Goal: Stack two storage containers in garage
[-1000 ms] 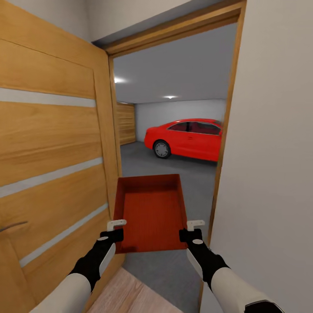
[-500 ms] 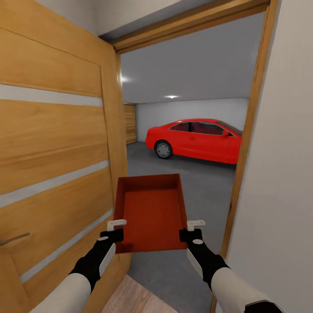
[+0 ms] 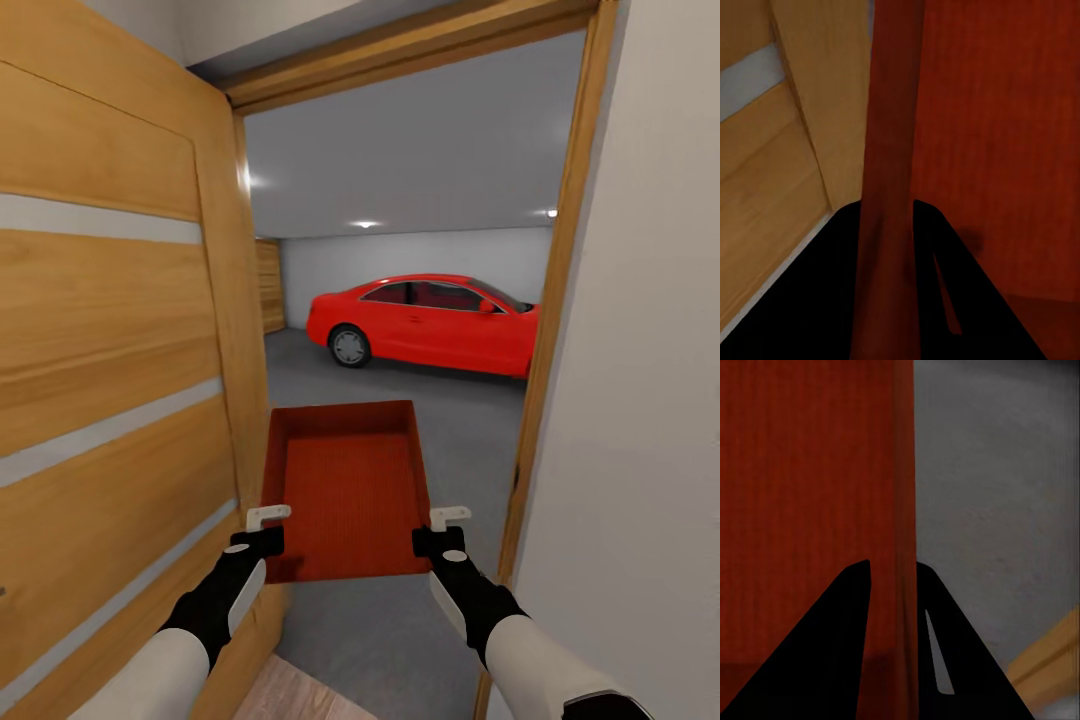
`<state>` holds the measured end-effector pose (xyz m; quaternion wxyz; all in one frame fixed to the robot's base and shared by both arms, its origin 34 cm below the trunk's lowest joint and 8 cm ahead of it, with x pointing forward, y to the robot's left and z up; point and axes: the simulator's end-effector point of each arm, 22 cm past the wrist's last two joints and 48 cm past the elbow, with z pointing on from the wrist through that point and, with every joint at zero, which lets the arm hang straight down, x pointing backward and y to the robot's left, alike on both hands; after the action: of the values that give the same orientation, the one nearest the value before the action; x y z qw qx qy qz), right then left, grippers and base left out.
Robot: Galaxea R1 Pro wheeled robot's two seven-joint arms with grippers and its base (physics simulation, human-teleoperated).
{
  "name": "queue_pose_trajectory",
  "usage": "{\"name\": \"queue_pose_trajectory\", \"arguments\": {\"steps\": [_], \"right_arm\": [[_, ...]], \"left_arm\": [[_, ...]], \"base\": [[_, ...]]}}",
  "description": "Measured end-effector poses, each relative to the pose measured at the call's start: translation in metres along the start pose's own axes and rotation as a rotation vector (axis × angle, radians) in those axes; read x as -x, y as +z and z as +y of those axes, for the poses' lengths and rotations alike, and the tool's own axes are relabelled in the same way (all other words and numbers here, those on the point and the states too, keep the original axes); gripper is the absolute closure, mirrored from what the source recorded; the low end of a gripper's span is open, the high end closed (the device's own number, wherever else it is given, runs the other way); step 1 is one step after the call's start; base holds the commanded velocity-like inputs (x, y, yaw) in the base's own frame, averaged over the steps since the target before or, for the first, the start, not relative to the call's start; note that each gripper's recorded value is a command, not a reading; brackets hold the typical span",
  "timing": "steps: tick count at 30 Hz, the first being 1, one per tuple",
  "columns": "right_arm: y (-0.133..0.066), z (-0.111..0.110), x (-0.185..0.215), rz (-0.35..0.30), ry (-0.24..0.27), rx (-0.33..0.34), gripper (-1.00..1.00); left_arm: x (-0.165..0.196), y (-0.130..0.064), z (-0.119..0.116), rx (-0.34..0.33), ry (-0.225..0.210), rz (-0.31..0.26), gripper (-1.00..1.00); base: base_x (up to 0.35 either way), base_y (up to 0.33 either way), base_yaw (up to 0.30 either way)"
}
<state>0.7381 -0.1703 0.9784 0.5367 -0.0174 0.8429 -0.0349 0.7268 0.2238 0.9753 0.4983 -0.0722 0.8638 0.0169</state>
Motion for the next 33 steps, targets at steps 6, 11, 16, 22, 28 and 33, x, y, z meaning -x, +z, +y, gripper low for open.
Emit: {"name": "queue_pose_trajectory", "arguments": {"steps": [6, 11, 16, 22, 28, 33], "right_arm": [[-0.0006, -0.0001, 0.0013, -0.002, 0.0, 0.0, 1.0], [-0.0011, -0.0002, 0.0025, -0.004, 0.0, 0.0, 1.0], [-0.0017, -0.0003, 0.0037, -0.007, 0.0, 0.0, 1.0], [-0.0023, -0.0003, 0.005, -0.009, 0.0, 0.0, 1.0], [-0.0024, -0.0003, 0.0051, -0.009, 0.0, 0.0, 1.0], [-0.0024, -0.0003, 0.0051, -0.009, 0.0, 0.0, 1.0]], "left_arm": [[0.0011, -0.0006, -0.0001, 0.0, 0.0, -0.002, 1.0], [0.0024, -0.0013, -0.0001, 0.0, 0.0, -0.004, 1.0], [0.0034, -0.002, -0.0002, -0.001, -0.001, -0.006, 1.0], [0.0047, -0.0027, -0.0001, -0.001, -0.001, -0.009, 1.0], [0.0048, -0.0028, -0.0001, -0.001, -0.001, -0.009, 1.0], [0.0049, -0.0028, -0.0001, -0.001, -0.001, -0.009, 1.0]], "base": [[0.105, 0.086, -0.24], [0.117, 0.105, -0.24], [0.155, 0.168, -0.24], [0.165, 0.186, -0.177], [0.166, 0.188, -0.013], [0.18, 0.207, -0.001]]}}
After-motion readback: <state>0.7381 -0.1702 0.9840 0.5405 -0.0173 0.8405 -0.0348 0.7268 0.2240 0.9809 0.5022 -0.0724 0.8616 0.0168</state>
